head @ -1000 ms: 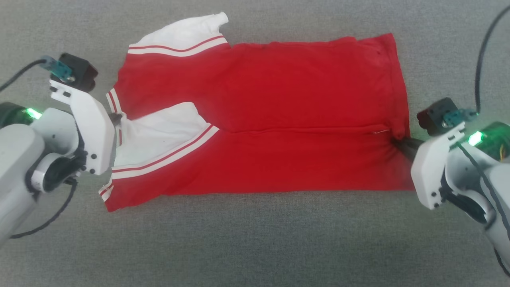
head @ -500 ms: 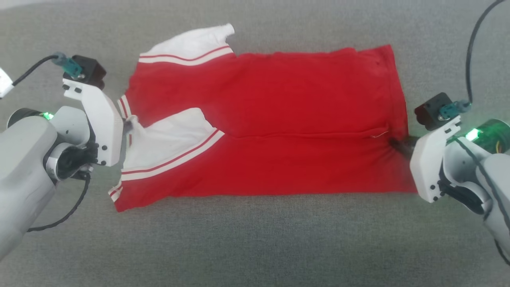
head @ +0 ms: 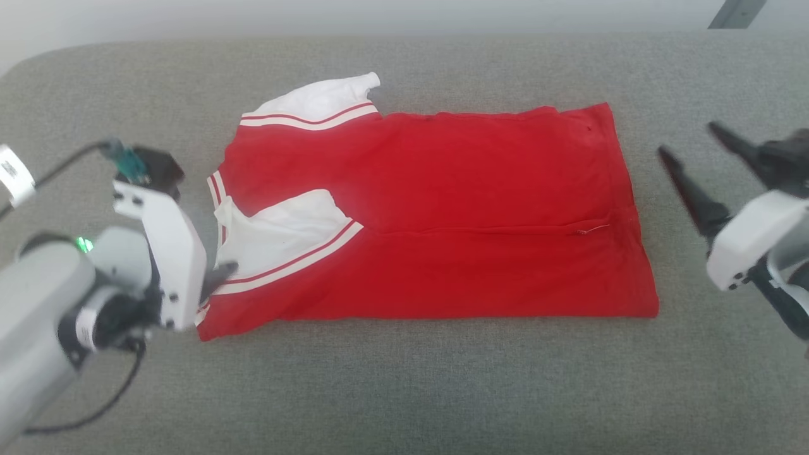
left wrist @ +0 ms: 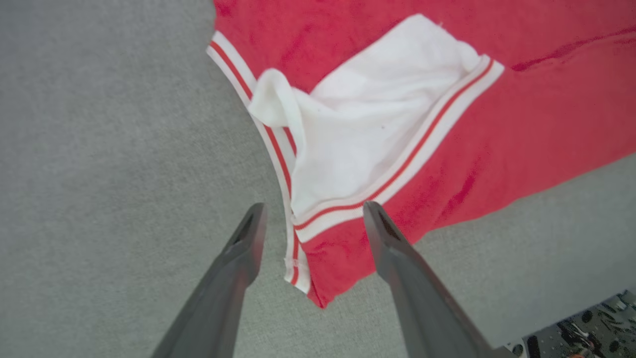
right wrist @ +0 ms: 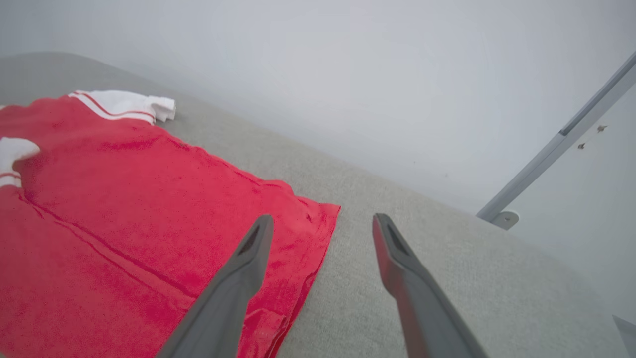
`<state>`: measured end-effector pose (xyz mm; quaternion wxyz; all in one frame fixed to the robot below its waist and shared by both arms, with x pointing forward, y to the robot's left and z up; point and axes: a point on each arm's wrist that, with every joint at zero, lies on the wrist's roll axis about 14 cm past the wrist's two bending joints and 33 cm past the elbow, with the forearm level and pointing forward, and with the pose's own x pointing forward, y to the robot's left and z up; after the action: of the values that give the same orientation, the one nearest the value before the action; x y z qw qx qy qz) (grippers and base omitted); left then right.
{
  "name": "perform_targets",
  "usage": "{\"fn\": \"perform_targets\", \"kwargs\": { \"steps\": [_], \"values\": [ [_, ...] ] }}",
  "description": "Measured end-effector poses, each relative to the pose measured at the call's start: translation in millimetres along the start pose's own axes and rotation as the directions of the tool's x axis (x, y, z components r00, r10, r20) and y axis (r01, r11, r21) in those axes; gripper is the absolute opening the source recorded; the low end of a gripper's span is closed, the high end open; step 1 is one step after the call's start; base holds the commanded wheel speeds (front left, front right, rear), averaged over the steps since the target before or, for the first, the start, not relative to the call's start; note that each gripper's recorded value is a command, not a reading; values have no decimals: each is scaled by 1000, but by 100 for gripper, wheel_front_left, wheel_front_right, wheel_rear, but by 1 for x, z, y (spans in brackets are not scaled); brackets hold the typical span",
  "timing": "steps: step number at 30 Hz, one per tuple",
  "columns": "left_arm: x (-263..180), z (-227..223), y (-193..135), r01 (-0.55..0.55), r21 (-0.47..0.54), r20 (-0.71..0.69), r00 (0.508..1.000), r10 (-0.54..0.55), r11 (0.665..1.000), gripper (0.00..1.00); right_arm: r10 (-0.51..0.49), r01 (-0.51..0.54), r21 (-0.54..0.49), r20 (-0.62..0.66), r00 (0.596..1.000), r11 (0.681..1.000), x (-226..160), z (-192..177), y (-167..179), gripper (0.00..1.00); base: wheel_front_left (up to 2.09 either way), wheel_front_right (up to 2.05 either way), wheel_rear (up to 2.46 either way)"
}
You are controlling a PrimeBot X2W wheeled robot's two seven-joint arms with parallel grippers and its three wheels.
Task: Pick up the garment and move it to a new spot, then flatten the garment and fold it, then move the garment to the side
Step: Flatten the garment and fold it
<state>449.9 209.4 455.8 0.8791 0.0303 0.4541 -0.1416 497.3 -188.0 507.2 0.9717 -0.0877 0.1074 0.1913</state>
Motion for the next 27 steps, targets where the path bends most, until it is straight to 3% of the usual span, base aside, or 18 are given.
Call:
{"fn": "perform_targets", "kwargs": {
  "steps": [5,11,15,22,23,24,25,27],
  "values": [
    [0,-30,-11,14,-41,-71,997,-17,999,100,-121,124,0,218,968,992,-16,29,-15,100,0,0,0],
    [14,-55,-10,0,-69,-134,991,-9,998,100,-262,264,52,395,880,963,-47,52,-18,100,0,0,0],
    [26,-66,-2,-25,-94,-170,985,8,995,100,-308,297,93,417,855,950,-58,51,-11,100,0,0,0],
    [44,-75,1,-32,-125,-207,978,5,992,100,-348,322,133,372,861,937,-65,36,-5,100,0,0,0],
    [46,-76,-1,-25,-143,-215,977,-7,989,89,-350,323,135,366,862,937,-66,34,-5,100,0,0,0],
    [47,-77,-2,-18,-151,-221,975,-16,988,25,-354,325,140,352,867,935,-66,31,-5,100,0,0,0],
    [48,-78,-2,-19,-156,-227,974,-18,988,0,-359,323,159,336,871,933,-65,28,-4,100,0,0,0],
    [49,-79,-5,-10,-154,-233,972,-27,988,0,-360,313,202,270,893,928,-63,15,-2,100,0,0,0]
  ]
}}
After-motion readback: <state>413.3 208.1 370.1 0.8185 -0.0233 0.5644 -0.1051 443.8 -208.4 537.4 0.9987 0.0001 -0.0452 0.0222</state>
